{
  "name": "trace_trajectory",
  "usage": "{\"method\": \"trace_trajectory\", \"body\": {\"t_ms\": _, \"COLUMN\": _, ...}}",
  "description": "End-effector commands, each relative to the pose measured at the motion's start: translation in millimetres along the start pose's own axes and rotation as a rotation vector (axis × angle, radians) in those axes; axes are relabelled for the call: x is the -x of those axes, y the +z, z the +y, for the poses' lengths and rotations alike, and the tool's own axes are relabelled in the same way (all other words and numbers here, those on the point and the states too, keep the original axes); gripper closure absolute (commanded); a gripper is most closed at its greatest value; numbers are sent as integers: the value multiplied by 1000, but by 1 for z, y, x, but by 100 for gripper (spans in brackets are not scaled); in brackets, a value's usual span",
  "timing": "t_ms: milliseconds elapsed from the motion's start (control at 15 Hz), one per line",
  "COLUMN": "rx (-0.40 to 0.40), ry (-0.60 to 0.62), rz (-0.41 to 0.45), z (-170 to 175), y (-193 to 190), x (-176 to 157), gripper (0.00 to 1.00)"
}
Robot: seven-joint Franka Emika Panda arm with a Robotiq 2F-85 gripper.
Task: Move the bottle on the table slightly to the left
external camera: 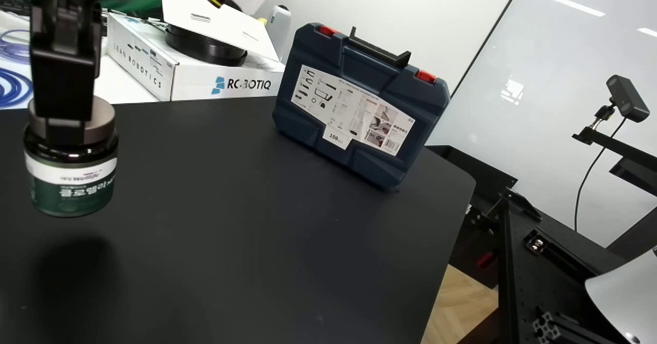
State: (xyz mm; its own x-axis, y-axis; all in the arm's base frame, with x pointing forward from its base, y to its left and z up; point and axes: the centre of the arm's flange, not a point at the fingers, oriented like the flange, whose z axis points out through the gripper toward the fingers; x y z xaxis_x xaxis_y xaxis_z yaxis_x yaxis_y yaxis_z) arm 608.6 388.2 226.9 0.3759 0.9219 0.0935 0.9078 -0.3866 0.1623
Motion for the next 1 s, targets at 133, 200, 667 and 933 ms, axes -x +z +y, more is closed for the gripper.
{"method": "trace_trajectory", "body": {"t_ms": 133, "rx": 9, "ry": -56, "rz": 48, "z": 12, "y": 5, "x": -44, "gripper": 64}}
{"method": "trace_trajectory", "body": {"t_ms": 200, "rx": 6, "ry": -62, "rz": 57, "z": 12, "y": 4, "x": -49, "gripper": 64}}
{"method": "trace_trajectory", "body": {"t_ms": 667, "rx": -32, "ry": -101, "rz": 83, "z": -2, "y": 9, "x": -85, "gripper": 64}}
{"method": "trace_trajectory", "body": {"t_ms": 933, "rx": -70, "ry": -113, "rz": 62, "z": -9, "y": 25, "x": -96, "gripper": 64}}
